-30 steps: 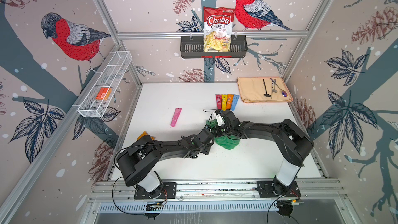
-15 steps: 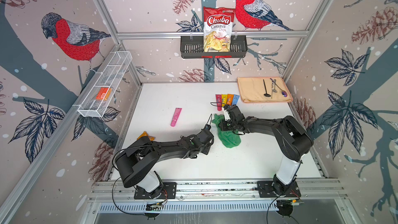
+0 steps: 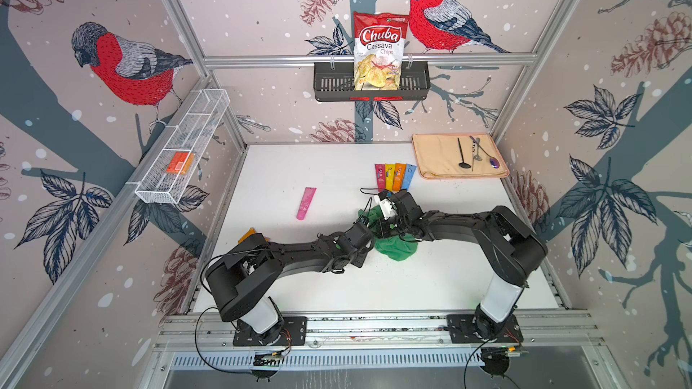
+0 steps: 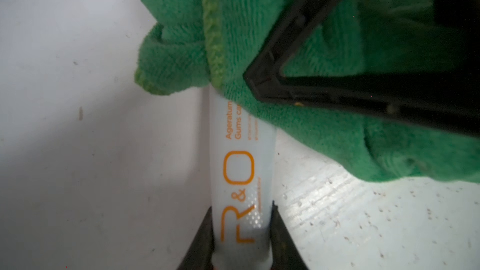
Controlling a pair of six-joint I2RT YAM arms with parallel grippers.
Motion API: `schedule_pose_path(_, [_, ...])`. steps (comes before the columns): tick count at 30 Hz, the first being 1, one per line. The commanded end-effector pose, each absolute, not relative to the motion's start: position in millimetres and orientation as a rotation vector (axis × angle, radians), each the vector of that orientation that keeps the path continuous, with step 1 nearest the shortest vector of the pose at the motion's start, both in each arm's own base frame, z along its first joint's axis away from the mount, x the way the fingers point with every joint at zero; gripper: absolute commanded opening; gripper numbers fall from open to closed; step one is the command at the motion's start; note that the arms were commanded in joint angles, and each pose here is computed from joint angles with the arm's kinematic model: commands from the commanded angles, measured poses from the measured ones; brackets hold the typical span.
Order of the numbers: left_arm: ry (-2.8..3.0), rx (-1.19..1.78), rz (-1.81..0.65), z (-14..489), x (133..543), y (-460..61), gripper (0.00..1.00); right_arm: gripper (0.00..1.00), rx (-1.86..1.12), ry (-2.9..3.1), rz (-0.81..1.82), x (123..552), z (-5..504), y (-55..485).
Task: Wipe the surface of the toothpaste tube
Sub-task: Wipe the dirt from the toothpaste tube.
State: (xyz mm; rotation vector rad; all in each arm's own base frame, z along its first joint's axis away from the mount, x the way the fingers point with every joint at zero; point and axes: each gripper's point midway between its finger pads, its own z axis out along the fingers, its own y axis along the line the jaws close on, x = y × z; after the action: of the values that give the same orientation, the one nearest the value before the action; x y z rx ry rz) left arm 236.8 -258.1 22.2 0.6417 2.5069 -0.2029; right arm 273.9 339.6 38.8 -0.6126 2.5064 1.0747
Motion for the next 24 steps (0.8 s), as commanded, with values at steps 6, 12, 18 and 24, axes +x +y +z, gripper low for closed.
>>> schedule_pose_path(6, [2.455,0.666,-0.276,32.5,237.2,-268.7,0.16,0.13,-0.476,2.720,0.600,307.5,-12.9,298.6])
schedule_pose_path(12, [2.457,0.678,-0.286,31.8,235.7,-269.6,0.14,0.13,-0.374,2.756,0.368,338.4,-17.6,265.8])
schedule_pose_path(18, [2.457,0.669,-0.283,31.7,236.5,-269.3,0.14,0.13,-0.490,2.649,0.762,319.6,20.2,309.3])
schedule_pose_path(24, [2.475,0.654,-0.240,29.5,241.0,-267.0,0.14,0.13,-0.656,2.499,1.125,274.1,61.3,350.5])
